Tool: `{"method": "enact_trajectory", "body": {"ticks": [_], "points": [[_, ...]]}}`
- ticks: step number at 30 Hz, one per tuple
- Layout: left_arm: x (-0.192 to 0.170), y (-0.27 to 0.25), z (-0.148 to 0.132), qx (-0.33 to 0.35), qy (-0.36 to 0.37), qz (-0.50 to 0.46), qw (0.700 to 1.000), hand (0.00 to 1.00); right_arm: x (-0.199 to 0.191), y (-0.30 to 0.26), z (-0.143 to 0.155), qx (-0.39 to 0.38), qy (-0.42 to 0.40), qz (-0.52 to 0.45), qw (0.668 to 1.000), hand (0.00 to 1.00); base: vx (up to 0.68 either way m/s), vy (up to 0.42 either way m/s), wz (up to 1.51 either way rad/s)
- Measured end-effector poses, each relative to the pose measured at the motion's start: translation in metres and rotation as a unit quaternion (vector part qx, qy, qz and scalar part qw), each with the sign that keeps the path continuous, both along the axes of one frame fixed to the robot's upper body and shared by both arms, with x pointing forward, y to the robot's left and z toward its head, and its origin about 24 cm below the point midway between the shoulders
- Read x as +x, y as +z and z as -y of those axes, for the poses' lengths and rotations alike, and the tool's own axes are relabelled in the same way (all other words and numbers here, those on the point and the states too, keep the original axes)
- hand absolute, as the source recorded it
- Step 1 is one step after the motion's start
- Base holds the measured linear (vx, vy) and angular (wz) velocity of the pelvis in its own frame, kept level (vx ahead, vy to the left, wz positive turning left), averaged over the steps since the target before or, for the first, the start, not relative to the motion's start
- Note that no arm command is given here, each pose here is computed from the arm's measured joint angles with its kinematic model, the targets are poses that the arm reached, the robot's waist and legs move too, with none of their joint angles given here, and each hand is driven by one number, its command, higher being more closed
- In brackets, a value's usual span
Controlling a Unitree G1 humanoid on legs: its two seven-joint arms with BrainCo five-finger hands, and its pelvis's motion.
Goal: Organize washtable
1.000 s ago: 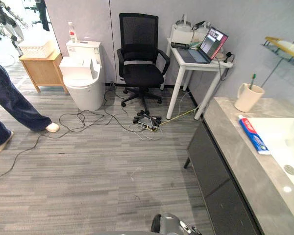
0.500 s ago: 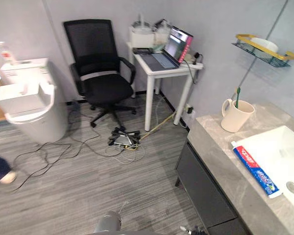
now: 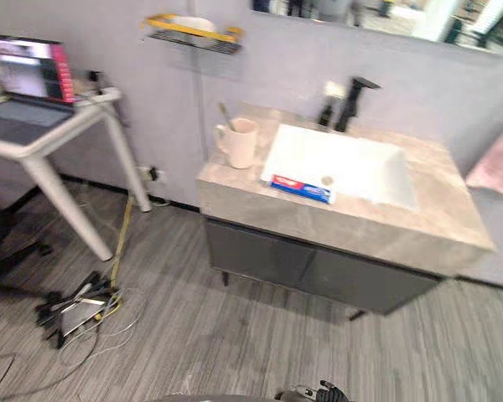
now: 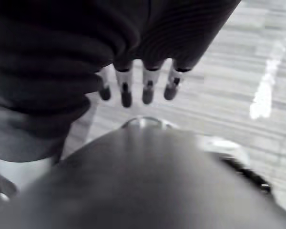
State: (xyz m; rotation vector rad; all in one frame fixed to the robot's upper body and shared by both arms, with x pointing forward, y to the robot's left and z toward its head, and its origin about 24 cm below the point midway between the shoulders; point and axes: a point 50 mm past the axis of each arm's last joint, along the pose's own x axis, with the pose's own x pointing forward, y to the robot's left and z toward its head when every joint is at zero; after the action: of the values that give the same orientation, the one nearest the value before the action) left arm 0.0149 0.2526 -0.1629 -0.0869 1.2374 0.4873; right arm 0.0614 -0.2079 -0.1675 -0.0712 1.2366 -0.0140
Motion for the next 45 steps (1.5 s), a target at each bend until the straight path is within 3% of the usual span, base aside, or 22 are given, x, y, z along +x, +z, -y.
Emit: {"method": "enact_trajectory", "body": {"ticks": [11, 24, 31, 32, 39, 45], "points": [[0.022, -0.007, 0.043, -0.028, -0.022, 0.024, 0.999, 0.00, -0.012, 0.001, 0.015, -0.033, -0.046, -0.015, 0.998, 0.00, 0.17, -0.066, -0.59], [0.022, -0.006, 0.034, -0.002, -0.029, 0.012, 1.000, 0.00, -0.007, 0.000, 0.009, -0.044, -0.051, -0.003, 0.998, 0.00, 0.18, 0.071, -0.15], [0.010, -0.008, 0.037, -0.012, -0.027, -0.007, 1.000, 0.00, -0.015, -0.001, 0.012, -0.037, -0.081, -0.014, 0.996, 0.00, 0.02, -0.013, 0.02], [-0.023, -0.008, 0.032, -0.009, -0.026, -0.049, 0.998, 0.00, -0.016, -0.003, 0.004, -0.022, -0.087, -0.016, 0.996, 0.00, 0.00, 0.000, 0.00], [-0.023, -0.008, 0.034, -0.010, -0.023, -0.048, 0.999, 0.00, -0.016, -0.003, 0.004, -0.022, -0.093, -0.015, 0.995, 0.00, 0.00, 0.000, 0.01], [-0.023, -0.008, 0.037, 0.004, 0.002, -0.031, 1.000, 0.00, -0.024, -0.004, 0.003, -0.026, -0.162, -0.005, 0.987, 0.00, -0.01, -0.003, 0.11]]}}
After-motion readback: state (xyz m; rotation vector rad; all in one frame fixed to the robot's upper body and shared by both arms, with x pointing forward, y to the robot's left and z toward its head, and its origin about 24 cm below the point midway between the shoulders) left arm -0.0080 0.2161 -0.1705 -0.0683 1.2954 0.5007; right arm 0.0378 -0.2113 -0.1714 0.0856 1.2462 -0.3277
